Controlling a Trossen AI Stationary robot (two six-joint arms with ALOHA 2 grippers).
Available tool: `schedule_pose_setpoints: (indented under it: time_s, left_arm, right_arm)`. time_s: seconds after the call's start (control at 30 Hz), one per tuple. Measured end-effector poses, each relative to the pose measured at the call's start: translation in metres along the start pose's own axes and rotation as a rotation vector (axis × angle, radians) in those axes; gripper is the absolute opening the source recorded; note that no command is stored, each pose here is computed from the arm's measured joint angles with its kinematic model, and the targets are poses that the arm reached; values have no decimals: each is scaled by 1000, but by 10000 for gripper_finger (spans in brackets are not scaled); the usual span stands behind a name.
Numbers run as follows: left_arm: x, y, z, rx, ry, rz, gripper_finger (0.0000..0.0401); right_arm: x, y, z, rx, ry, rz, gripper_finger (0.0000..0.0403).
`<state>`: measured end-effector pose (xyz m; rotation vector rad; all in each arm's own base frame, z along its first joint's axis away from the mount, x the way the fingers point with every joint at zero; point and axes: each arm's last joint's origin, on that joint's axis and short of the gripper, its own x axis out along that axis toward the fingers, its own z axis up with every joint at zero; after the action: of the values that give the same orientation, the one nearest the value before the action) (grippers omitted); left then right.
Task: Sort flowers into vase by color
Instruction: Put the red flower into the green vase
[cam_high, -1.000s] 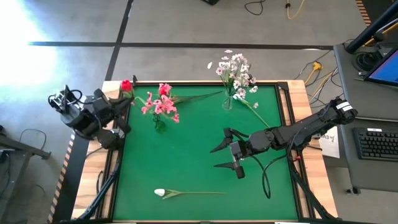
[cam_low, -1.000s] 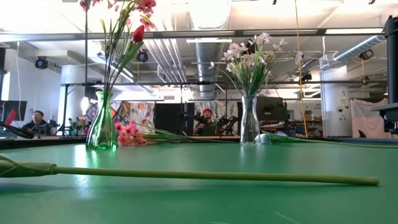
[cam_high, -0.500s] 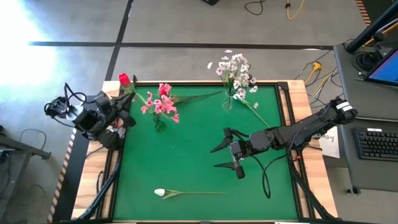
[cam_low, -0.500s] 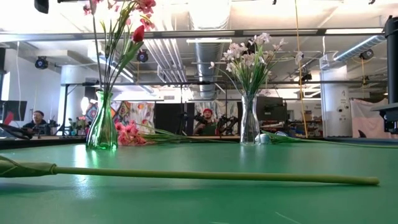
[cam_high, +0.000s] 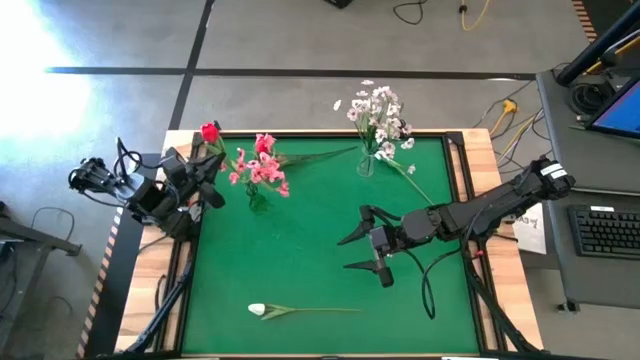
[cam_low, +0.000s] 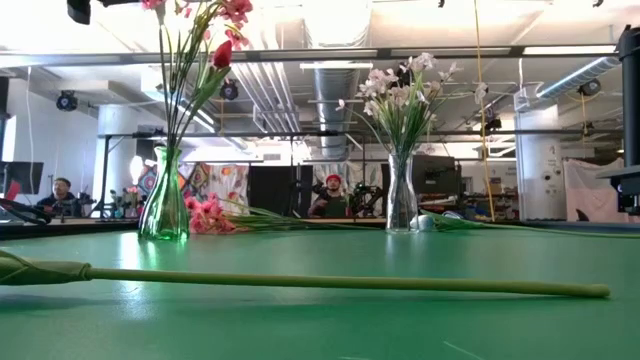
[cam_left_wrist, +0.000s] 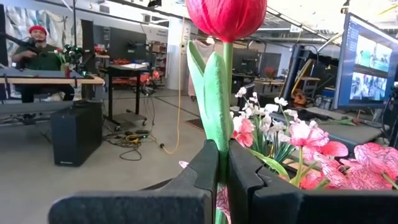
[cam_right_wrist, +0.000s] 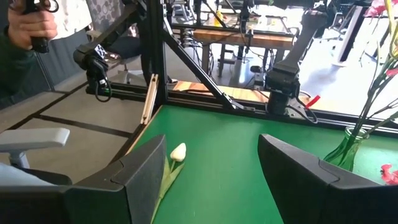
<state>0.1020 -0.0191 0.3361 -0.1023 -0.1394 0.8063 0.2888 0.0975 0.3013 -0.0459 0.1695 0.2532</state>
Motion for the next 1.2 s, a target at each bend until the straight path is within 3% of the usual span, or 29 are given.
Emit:
schedule_pose_setpoints:
  time_s: [1.2]
  left_arm:
    - [4, -17, -31, 136, 49, 8, 0]
  right_arm:
    - [0, 0, -3, 9, 9, 1, 247]
